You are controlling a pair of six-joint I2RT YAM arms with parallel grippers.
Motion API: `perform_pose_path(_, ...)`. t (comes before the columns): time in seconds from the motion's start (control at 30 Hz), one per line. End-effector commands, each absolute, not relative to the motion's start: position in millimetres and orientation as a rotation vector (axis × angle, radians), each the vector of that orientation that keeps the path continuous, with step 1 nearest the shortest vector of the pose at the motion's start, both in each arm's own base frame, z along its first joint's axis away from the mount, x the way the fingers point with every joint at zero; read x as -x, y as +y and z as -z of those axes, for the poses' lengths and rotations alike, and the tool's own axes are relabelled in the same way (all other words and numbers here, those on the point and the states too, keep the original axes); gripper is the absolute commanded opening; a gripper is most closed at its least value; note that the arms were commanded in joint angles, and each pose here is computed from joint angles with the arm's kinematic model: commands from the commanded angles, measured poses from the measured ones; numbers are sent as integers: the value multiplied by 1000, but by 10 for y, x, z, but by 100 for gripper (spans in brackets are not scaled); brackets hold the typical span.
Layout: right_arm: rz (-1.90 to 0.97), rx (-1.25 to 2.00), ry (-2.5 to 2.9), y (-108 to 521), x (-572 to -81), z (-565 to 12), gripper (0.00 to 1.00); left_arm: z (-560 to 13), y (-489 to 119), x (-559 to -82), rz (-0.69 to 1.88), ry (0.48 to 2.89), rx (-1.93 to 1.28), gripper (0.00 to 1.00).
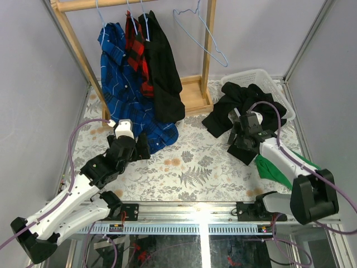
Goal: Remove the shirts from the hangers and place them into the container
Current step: Place the shirt in the bin.
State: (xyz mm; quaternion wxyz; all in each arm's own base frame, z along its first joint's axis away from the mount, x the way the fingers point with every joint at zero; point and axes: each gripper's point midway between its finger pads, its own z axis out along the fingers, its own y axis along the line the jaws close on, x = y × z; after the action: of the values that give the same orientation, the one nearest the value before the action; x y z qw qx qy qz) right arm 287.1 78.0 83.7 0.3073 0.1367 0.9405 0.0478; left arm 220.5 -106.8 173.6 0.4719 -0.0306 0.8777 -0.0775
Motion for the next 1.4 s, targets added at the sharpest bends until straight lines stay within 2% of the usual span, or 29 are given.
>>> perform_pose_path(0.0, -7, -485, 2414, 655, -3101, -672, 82, -1873, -1065, -2251, 203, 2115, 108, 100)
perform_pose_path(0.27, 112, -476, 2481, 674, -3097, -221, 80, -1869, -1060, -2254, 195, 2119, 107, 100)
perform_pose_path(0.37, 202, -472, 2495, 600, -3052, -118, 71, -1876, -1052, -2250, 195, 2115, 110, 100)
perform_pose_path(0.47, 265, -463, 2485, 527, -3046, -74, 57, -1879, -1042, -2244, 194, 2114, 112, 100)
perform_pose_path(0.5, 267, -458, 2483, 523, -3049, -66, 50, -1887, -1038, -2246, 194, 2110, 116, 100)
perform_pose_path(0.57, 253, -432, 2468, 533, -3073, -89, 26, -1896, -1033, -2246, 194, 2107, 120, 100)
perform_pose_path(0.6, 233, -430, 2458, 548, -3079, -117, 17, -1894, -1029, -2247, 192, 2106, 122, 100)
perform_pose_path(0.67, 175, -435, 2416, 584, -3105, -255, 9, -1891, -1028, -2248, 190, 2107, 121, 100)
perform_pose_path(0.73, 117, -457, 2329, 597, -3162, -546, 7, -1884, -1033, -2249, 189, 2111, 119, 100)
perform_pose_path(0.83, 75, -470, 2124, 526, -3316, -1281, 7, -1894, -1036, -2245, 194, 2110, 119, 100)
perform_pose_path(0.97, 140, -481, 1833, 277, -3486, -2397, 10, -1897, -1031, -2243, 193, 2109, 120, 100)
perform_pose_path(1.1, 205, -496, 1707, 81, -3825, -3113, 11, -1901, -1033, -2236, 197, 2109, 115, 100)
perform_pose_path(1.27, 172, -541, 1885, -109, -4538, -3008, 13, -1912, -1039, -2229, 205, 2106, 110, 100)
perform_pose_path(1.37, 83, -451, 2021, 105, -4916, -2479, 17, -1914, -1040, -2221, 212, 2104, 109, 100)
